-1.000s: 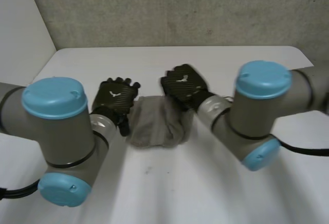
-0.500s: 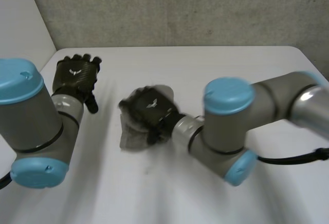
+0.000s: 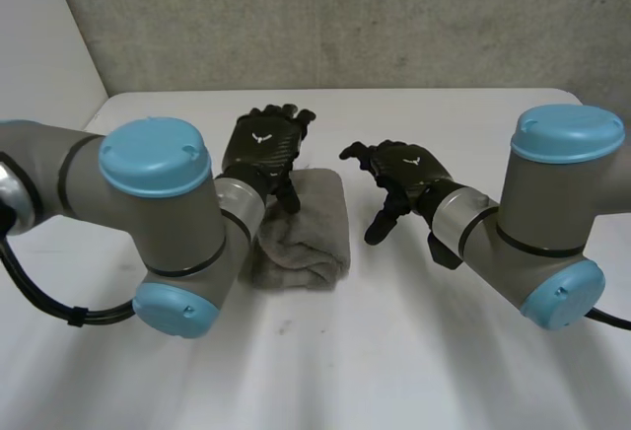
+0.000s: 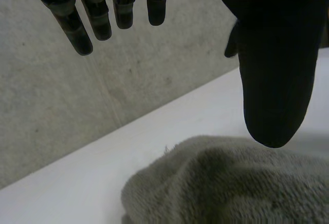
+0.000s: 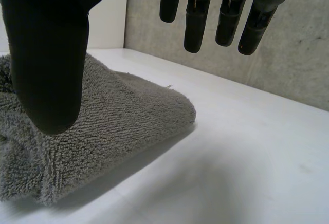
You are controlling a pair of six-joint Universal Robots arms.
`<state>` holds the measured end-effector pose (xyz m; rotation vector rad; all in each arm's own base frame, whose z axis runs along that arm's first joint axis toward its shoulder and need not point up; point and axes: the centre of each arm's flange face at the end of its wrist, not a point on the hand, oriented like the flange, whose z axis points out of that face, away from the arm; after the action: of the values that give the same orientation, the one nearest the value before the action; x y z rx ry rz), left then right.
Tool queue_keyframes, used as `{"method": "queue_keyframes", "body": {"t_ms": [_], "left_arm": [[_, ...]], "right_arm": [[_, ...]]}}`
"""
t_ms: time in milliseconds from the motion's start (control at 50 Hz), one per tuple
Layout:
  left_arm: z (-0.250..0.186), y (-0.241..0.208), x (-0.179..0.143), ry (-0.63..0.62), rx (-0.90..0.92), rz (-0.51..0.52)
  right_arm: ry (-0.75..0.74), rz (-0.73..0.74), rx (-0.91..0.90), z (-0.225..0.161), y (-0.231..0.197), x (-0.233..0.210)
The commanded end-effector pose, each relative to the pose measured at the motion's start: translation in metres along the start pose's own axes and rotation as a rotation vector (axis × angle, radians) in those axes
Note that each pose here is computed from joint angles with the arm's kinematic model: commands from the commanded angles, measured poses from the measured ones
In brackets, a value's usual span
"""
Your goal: Fold the towel.
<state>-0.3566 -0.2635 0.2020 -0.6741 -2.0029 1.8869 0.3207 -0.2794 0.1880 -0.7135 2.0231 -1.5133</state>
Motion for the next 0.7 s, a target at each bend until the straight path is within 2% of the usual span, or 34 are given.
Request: {"method": "queue_keyframes", "body": {"t_ms": [20, 160, 180, 440, 580, 700], "left_arm": [[0.002, 0.022, -0.004, -0.021, -0.08, 0.018], [0.003, 0.042, -0.032, -0.114, -0.156, 0.042], [-0.005, 0.059, -0.035, -0.115, -0.212, 0.068], [-0.018, 0.086, -0.034, -0.104, -0.305, 0.079], [-0.022, 0.092, -0.033, -0.101, -0.332, 0.082], [-0.02, 0.069, -0.035, -0.109, -0.27, 0.078]], "right_arm": [[-0.016, 0.023, -0.024, 0.018, 0.004, -0.002], [-0.042, 0.07, -0.071, 0.038, 0.018, -0.012], [-0.057, 0.1, -0.131, 0.053, 0.038, -0.021], [-0.058, 0.059, -0.169, 0.065, 0.061, -0.026], [-0.064, -0.029, -0.161, 0.063, 0.059, -0.031], [-0.048, -0.048, -0.115, 0.06, 0.039, -0.031]]}}
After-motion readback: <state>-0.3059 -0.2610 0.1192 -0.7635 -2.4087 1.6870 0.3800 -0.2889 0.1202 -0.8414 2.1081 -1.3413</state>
